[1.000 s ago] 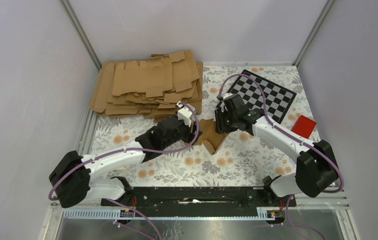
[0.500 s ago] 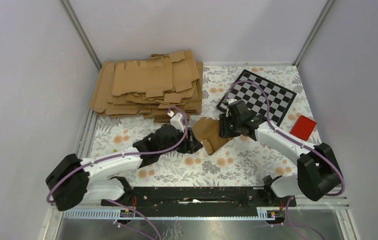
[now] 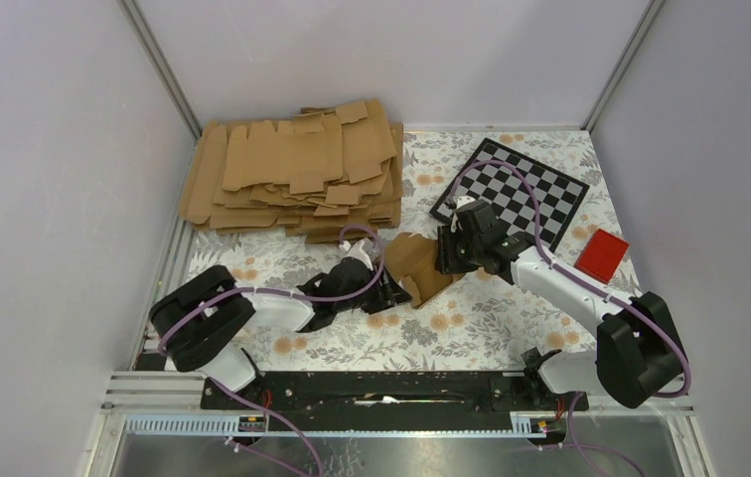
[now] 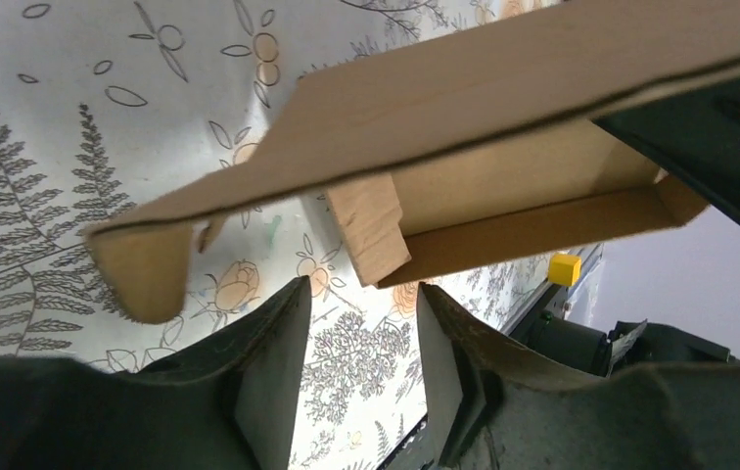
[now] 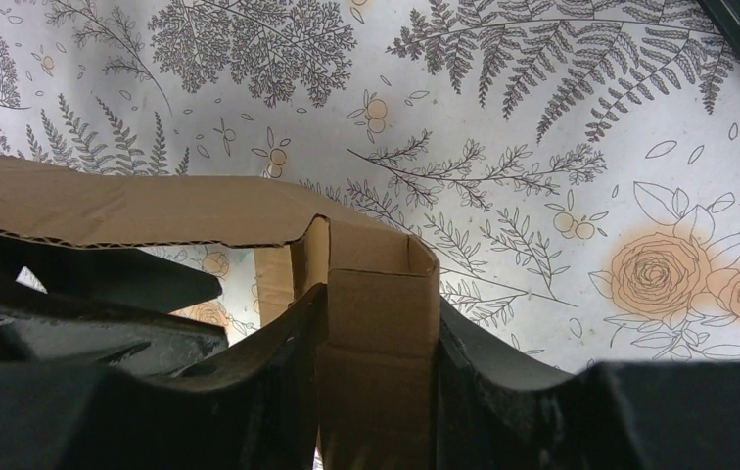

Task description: Fold the paper box

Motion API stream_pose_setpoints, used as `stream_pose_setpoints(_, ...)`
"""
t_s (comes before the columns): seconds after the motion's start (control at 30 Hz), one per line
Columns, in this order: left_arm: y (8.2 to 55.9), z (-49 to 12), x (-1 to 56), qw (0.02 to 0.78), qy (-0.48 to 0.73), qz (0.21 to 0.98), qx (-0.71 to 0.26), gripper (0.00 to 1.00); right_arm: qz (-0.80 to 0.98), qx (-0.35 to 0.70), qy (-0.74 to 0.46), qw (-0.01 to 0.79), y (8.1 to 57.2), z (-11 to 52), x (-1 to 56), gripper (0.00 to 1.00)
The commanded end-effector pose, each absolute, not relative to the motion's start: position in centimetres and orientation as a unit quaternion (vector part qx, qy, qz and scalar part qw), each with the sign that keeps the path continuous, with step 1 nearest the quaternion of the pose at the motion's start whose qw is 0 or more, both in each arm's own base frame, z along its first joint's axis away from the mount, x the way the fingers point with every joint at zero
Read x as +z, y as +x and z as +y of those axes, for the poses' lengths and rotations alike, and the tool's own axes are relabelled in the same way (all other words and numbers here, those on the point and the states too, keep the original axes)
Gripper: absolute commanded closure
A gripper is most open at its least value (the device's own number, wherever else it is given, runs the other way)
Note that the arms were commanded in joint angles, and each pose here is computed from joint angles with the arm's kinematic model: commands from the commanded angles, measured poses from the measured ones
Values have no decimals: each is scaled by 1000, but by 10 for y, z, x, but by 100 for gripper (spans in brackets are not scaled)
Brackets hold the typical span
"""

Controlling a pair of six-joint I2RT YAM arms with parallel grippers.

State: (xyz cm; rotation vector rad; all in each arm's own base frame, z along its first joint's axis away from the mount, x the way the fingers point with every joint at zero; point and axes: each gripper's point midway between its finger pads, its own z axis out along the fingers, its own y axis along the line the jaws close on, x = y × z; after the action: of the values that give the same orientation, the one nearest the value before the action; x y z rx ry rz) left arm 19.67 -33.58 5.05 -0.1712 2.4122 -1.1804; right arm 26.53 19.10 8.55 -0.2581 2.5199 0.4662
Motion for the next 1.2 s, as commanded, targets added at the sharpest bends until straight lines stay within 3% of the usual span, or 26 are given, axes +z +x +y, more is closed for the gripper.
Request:
stream_pose_setpoints(0.0, 212, -344, 65, 243, -122, 837, -475, 56, 927, 202, -90, 302, 269, 198, 100, 56)
stream_pose_setpoints(0.6, 228, -356, 46, 254, -132, 837, -466, 62, 926, 224, -91, 289, 264, 205, 97, 56)
stream_pose_setpoints(0.83, 231, -362, 39, 251, -122, 842, -461, 70, 925, 227, -86, 293, 262, 204, 98, 56)
stream_pose_setpoints(0.93, 234, -363, 37, 257, -111, 846, -454, 77, 925, 229, -85, 291, 261, 204, 98, 56)
stream_pose_setpoints(1.07, 236, -363, 34, 266, -91, 857, -433, 100, 926, 226, -82, 290, 259, 202, 96, 55)
stream_pose_setpoints(1.17, 239, -353, 31, 282, -79, 868, -400, 100, 928, 220, -75, 292, 257, 198, 94, 52)
